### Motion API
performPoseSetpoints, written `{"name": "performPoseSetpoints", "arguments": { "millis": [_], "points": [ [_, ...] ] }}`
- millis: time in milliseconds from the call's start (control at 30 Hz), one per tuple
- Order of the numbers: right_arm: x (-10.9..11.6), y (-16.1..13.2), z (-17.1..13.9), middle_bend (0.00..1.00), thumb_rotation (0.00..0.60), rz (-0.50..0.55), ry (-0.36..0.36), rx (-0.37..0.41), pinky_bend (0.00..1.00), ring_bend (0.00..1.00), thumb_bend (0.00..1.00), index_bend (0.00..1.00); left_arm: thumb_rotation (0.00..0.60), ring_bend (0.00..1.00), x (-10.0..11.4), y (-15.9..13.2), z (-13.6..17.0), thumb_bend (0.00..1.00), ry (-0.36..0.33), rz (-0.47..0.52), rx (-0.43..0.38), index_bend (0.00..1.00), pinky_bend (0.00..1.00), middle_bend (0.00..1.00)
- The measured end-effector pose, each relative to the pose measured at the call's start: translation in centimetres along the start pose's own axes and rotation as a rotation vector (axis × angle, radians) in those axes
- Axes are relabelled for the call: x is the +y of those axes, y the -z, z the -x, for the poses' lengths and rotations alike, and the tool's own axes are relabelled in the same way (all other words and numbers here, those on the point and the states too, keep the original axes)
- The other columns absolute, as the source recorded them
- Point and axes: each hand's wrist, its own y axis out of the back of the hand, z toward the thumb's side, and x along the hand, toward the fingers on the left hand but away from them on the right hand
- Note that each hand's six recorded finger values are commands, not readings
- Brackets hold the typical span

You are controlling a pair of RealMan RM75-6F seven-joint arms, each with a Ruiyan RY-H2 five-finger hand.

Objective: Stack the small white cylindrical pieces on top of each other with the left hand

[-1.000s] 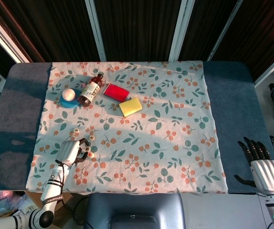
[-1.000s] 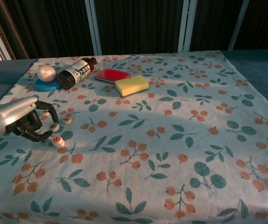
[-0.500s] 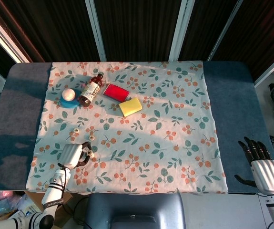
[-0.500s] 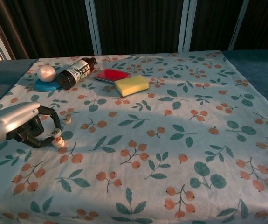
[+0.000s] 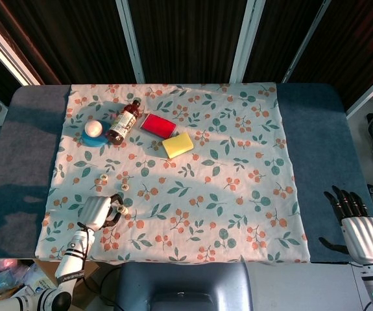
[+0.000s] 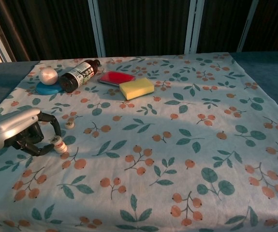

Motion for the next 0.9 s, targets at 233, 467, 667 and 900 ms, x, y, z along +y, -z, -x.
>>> {"name": "performPoseSetpoints", "arguments": {
  "millis": [233, 467, 667, 900],
  "points": [
    [0.01, 0.0, 0.0, 0.0, 0.6, 0.0, 0.001, 0.0, 0.0, 0.0, 0.15, 0.0, 0.6, 1.0, -0.26, 0.21, -0.04, 0.41, 0.01, -0.002, 0.001, 0.45, 1.0, 1.0],
    [0.03, 0.02, -0.01, 0.0, 0.6, 0.0, 0.002, -0.001, 0.0, 0.0, 0.15, 0.0, 0.6, 1.0, -0.27, 0.04, -0.05, 0.41, 0.007, 0.001, -0.006, 0.43, 1.0, 1.0],
    [0.07, 0.04, -0.04, 0.0, 0.6, 0.001, 0.004, -0.002, 0.0, 0.0, 0.15, 0.0, 0.6, 1.0, -0.3, 0.0, -0.06, 0.41, 0.006, 0.002, -0.006, 0.41, 1.0, 1.0],
    [0.08, 0.04, -0.04, 0.0, 0.6, 0.001, 0.004, -0.002, 0.0, 0.0, 0.15, 0.0, 0.6, 1.0, -0.09, -0.04, -0.03, 0.41, -0.002, 0.002, -0.01, 0.41, 1.0, 1.0]
  ]
}}
